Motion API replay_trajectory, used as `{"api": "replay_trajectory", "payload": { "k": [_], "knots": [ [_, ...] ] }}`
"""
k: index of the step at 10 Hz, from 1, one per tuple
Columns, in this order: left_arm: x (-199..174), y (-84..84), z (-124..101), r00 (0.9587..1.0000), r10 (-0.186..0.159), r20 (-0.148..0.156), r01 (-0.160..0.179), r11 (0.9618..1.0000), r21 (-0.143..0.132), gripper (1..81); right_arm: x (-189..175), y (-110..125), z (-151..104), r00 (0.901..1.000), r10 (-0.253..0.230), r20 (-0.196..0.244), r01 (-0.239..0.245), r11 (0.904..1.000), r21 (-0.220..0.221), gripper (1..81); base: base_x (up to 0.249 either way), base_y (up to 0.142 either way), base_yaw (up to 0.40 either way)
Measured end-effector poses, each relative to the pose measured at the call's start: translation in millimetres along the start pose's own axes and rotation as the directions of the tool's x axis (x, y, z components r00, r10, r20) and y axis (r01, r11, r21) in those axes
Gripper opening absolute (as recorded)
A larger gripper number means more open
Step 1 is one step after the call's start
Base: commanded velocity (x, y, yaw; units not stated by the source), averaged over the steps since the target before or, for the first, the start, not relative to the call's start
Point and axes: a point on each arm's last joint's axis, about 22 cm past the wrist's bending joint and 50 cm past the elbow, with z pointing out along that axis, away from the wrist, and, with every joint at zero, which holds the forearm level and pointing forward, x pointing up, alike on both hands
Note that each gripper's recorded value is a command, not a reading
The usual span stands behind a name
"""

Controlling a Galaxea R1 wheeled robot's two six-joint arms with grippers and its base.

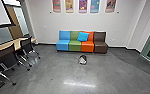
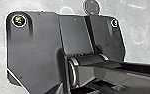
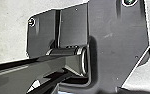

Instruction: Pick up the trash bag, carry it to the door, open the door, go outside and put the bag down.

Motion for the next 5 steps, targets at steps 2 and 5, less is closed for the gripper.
{"api": "replay_trajectory", "payload": {
  "k": [2,5],
  "knots": [
    [-0.6,1.4,0.4,1.0000,0.000,0.000,0.000,1.0000,-0.002,81.1,0.7,4.7,-0.7,1.0000,0.000,-0.001,0.000,1.0000,-0.010,81.1,0.168,0.000,0.000],
    [-0.9,1.4,0.4,1.0000,-0.001,0.001,0.001,1.0000,-0.002,81.1,0.1,10.6,-1.8,1.0000,0.001,0.000,-0.001,0.9998,-0.020,81.1,0.168,0.000,0.000]
  ]
}}
